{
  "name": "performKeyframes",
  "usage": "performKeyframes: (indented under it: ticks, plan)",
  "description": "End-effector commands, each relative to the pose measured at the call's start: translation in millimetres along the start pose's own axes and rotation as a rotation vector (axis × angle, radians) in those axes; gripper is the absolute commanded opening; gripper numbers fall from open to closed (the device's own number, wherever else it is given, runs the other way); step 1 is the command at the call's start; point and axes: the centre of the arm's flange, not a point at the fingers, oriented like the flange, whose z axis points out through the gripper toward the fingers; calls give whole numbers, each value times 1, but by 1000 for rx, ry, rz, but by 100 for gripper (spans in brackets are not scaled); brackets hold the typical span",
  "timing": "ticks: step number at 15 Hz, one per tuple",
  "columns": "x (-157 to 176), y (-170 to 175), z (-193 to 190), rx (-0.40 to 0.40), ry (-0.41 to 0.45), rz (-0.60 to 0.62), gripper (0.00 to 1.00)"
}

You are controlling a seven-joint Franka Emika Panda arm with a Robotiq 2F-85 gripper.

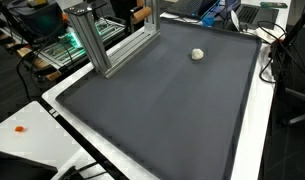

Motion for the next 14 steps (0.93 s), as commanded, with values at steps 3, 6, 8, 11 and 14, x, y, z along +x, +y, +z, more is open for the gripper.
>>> performKeyframes:
  ticks: [3, 6, 8, 11, 14]
  plan:
    - [10, -54, 9, 15, -50, -56, 100]
    - [9, -74, 14, 0, -70, -64, 100]
    - [6, -84, 20, -15, -75, -67, 100]
    - [2, -93, 27, -25, -98, -78, 100]
    - [0, -96, 34, -34, -106, -91, 100]
